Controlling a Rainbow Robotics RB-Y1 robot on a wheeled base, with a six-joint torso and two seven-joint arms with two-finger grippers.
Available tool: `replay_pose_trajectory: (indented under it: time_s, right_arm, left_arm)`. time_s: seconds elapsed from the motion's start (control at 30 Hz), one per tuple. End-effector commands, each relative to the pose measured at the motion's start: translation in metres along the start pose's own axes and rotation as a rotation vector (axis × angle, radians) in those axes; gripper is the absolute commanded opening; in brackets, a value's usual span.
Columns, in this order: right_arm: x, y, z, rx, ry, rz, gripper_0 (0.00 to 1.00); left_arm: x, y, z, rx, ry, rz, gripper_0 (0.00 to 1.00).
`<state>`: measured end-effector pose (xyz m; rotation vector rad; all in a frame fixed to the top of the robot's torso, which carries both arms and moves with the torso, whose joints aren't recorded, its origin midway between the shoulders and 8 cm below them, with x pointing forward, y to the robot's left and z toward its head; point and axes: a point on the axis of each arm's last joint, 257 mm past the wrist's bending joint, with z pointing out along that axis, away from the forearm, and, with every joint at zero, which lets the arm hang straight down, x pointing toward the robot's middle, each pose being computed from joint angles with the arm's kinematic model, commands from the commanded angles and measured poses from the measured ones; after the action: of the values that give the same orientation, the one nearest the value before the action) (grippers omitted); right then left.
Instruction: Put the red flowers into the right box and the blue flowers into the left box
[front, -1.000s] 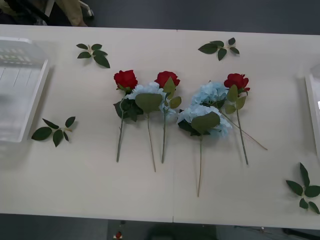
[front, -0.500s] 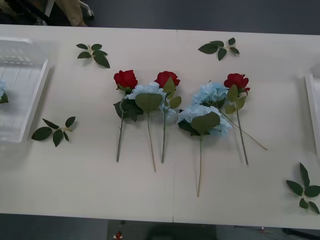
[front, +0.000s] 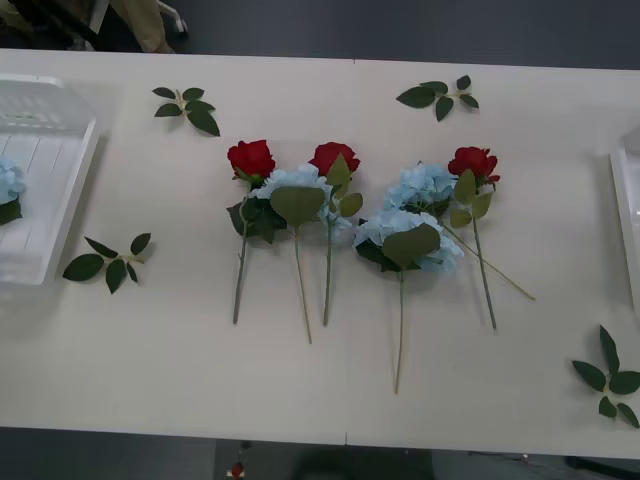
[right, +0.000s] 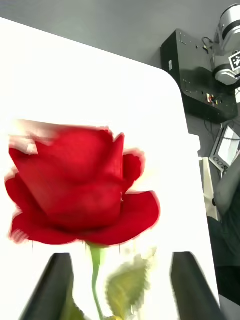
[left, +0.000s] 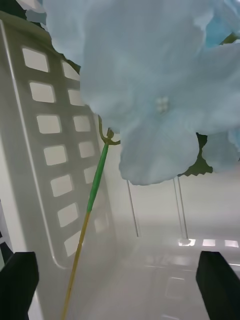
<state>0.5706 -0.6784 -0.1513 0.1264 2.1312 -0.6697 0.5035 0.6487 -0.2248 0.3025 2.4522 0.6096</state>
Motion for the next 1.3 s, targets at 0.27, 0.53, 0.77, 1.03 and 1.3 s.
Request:
replay_pose_trajectory:
  time_s: [0.27, 0.53, 0.77, 1.03, 1.3]
  right_arm:
    - [-0.008, 0.004, -0.006, -0.040, 0.038, 0.021, 1.00]
    - [-0.009, 0.028, -0.020, -0.140, 0.111, 0.136, 1.00]
    - [-0.026, 0.071, -0.057, -0.277, 0.205, 0.168, 1.00]
    - [-0.037, 0.124, -0.104, -0.375, 0.297, 0.189, 1.00]
    - [-0.037, 0.176, -0.149, -0.503, 0.365, 0.204, 1.00]
  left_arm:
    - [-0.050, 0.020, -0.028, -0.029, -0.086, 0.021, 1.00]
    - [-0.084, -0.017, -0.053, 0.100, -0.115, -0.003, 1.00]
    - [-0.127, -0.104, -0.079, 0.307, -0.194, 0.009, 1.00]
    - [-0.157, -0.189, -0.096, 0.514, -0.257, -0.056, 1.00]
    - [-0.176, -0.275, -0.126, 0.704, -0.295, -0.038, 1.00]
